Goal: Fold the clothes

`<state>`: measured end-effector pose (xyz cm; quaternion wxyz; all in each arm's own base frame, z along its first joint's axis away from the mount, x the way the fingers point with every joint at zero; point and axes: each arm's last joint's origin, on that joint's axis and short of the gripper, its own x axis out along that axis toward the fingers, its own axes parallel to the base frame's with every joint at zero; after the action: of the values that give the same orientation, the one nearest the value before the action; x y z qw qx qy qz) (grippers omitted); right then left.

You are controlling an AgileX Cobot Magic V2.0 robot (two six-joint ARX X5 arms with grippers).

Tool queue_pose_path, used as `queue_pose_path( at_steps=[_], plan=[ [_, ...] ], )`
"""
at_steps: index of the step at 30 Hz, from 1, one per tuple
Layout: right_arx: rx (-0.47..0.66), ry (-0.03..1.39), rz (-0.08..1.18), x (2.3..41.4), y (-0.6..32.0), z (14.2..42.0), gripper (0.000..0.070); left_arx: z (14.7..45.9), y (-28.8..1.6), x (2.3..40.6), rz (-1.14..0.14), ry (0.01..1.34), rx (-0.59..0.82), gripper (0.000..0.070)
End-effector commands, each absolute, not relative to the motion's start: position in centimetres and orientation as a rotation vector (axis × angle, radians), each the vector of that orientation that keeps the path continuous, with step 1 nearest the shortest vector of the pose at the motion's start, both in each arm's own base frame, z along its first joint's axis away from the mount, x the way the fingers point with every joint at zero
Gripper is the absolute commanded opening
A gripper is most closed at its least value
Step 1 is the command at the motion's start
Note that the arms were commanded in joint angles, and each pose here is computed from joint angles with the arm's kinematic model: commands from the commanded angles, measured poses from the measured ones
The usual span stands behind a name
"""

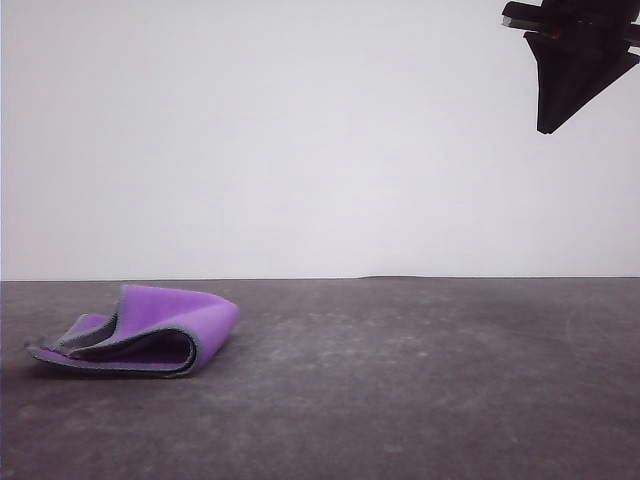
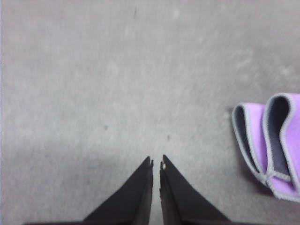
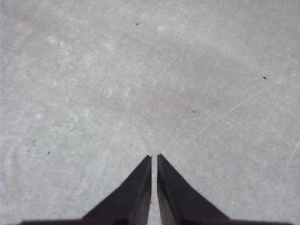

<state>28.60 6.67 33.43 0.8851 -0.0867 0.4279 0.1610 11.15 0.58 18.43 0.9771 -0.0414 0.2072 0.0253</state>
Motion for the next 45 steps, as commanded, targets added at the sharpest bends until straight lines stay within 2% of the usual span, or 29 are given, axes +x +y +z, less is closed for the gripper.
queue_pose_path(
  at_steps=[1, 10, 16, 23, 27, 32, 35, 45],
  plan=[
    [-0.187, 0.872, 0.341, 29.0, 6.9, 33.8, 0.0015, 17.7, 0.5, 10.7, 0.061, 0.371, -0.075, 0.0016],
    [-0.187, 0.871, 0.341, 29.0, 6.9, 33.8, 0.0015, 15.7, 0.5, 9.7, 0.119, 0.271, -0.063, 0.0016],
    [-0.187, 0.871, 0.341, 29.0, 6.9, 33.8, 0.0015, 15.0, 0.5, 9.5, 0.130, 0.257, -0.071, 0.0016],
    [-0.187, 0.871, 0.341, 29.0, 6.9, 33.8, 0.0015, 15.2, 0.5, 9.3, 0.121, 0.216, -0.145, 0.0016],
    [-0.187, 0.871, 0.341, 29.0, 6.9, 33.8, 0.0015, 15.2, 0.4, 9.3, 0.096, 0.220, -0.134, 0.0016],
    [-0.187, 0.871, 0.341, 29.0, 6.9, 33.8, 0.0015, 15.2, 0.4, 9.3, 0.062, 0.226, -0.045, 0.0016],
    [-0.187, 0.871, 0.341, 29.0, 6.9, 33.8, 0.0015, 15.1, 0.3, 9.3, 0.065, 0.230, -0.101, 0.0016],
    [-0.187, 0.871, 0.341, 29.0, 6.9, 33.8, 0.0015, 15.2, 0.3, 9.3, 0.065, 0.227, -0.102, 0.0016]
  ],
)
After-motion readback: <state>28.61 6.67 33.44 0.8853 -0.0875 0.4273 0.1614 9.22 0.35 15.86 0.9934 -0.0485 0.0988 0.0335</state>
